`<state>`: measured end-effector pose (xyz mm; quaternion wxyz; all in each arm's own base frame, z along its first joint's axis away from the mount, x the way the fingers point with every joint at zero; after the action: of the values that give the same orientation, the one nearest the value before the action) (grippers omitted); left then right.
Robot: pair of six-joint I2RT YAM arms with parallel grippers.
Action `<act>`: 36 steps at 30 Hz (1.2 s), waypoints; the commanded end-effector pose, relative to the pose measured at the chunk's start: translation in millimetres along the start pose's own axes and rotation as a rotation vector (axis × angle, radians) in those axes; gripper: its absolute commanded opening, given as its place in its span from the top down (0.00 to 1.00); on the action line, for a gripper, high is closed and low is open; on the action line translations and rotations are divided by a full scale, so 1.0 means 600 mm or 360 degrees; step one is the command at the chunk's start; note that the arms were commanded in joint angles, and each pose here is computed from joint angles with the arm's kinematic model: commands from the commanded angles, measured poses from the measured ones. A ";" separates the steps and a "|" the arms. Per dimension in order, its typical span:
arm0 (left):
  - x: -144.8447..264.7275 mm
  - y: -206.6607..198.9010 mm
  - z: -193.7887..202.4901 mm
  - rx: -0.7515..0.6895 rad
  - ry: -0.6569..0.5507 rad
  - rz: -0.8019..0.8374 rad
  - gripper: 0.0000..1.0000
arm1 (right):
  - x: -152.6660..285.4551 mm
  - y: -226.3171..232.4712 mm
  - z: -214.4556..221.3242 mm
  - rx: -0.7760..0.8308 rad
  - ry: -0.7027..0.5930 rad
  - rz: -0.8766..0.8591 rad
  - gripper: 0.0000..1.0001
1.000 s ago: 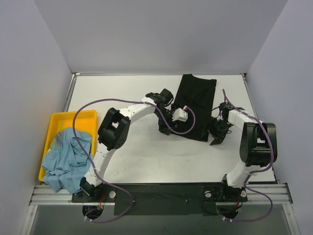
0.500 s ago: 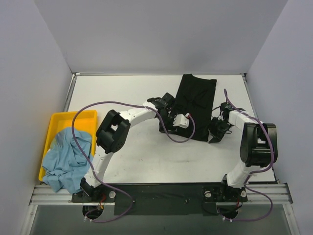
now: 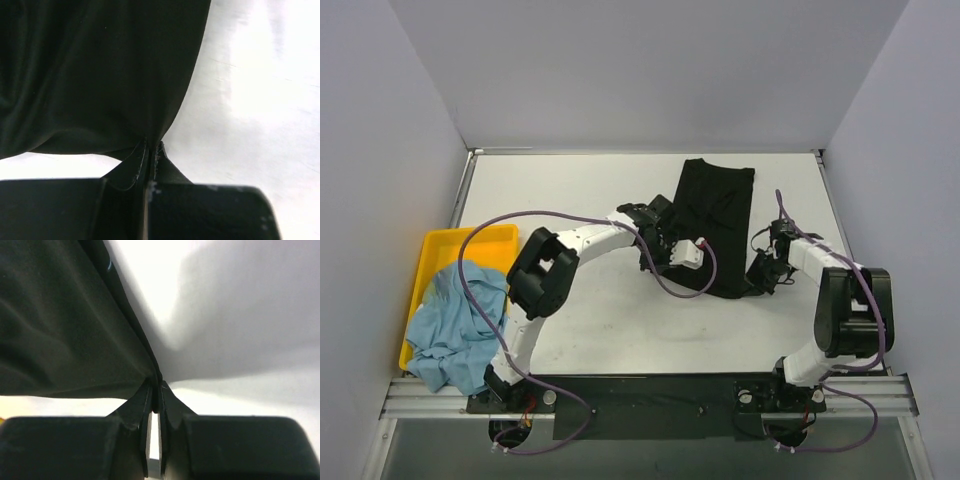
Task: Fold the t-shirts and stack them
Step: Grab one side of the 2/3 rectangular tshirt with both arms, then fold the long partially folded tshirt into a neat square
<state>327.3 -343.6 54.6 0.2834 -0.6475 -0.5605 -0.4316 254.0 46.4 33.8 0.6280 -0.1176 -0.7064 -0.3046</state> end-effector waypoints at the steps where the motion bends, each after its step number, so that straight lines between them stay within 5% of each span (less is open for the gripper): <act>1: 0.088 -0.082 -0.017 0.0124 -0.0041 0.0166 1.00 | 0.040 -0.027 0.072 0.0099 0.0119 0.0042 1.00; 12: 0.228 -0.334 -0.002 0.0211 -0.0015 0.0698 1.00 | 0.142 -0.041 0.280 0.0454 0.0430 -0.0056 1.00; 20: 0.304 -0.427 -0.003 0.0306 -0.0074 0.0862 1.00 | 0.196 -0.026 0.363 0.0720 0.0581 -0.0108 1.00; 25: 0.317 -0.395 0.000 0.0481 -0.0102 0.0726 1.00 | 0.200 0.029 0.332 0.0840 0.0530 -0.0121 1.00; 30: 0.329 -0.265 0.025 0.0754 -0.0196 0.0340 1.00 | 0.195 0.109 0.256 0.0781 0.0461 -0.0234 1.00; 36: 0.330 -0.163 0.026 0.0790 -0.0245 0.0184 1.00 | 0.180 0.183 0.160 0.0704 0.0409 -0.0338 1.00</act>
<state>196.2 -201.2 196.7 0.4441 -0.6336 -0.5951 -0.2174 179.5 165.8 156.1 0.7056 0.1184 -0.6662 -0.2103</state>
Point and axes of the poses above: each gripper's point midway between its finger pads, its own x axis back along the fingers, its own y axis along the line the jaws close on, z = x × y, the point moved 3 cm from there along x, back along the fingers, and after that the axes turned 2 degrees about -x, right-handed, at the moved point
